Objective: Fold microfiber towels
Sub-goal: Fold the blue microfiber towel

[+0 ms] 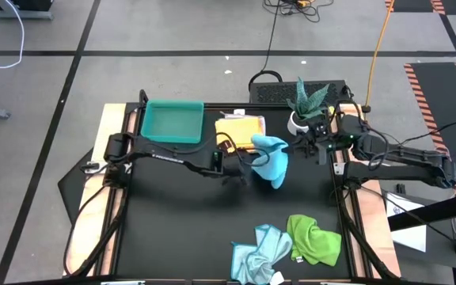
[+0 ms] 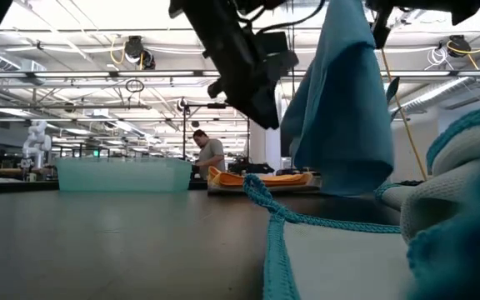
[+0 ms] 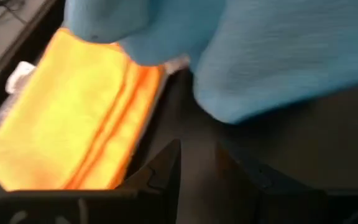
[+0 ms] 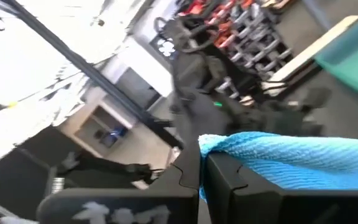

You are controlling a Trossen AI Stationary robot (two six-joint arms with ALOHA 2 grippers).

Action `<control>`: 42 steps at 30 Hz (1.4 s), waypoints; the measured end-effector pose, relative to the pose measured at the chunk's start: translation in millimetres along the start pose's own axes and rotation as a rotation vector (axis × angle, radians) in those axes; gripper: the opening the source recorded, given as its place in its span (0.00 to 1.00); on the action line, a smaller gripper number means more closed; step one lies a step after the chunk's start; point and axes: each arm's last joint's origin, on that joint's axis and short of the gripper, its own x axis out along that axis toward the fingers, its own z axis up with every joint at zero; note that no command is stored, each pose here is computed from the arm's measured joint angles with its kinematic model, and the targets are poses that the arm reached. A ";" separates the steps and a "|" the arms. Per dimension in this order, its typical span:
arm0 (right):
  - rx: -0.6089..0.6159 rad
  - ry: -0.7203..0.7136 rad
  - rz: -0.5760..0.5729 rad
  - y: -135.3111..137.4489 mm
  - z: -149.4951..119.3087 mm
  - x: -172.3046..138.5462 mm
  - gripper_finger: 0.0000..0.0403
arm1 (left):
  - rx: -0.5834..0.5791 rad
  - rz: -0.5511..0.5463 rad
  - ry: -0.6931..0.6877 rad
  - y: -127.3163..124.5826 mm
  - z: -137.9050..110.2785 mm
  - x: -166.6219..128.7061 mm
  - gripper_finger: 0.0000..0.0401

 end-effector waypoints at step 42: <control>-0.142 -0.146 -0.039 2.9 11.7 -11.1 0.00 | -0.174 -0.678 -0.199 16.6 46.7 -1.3 0.26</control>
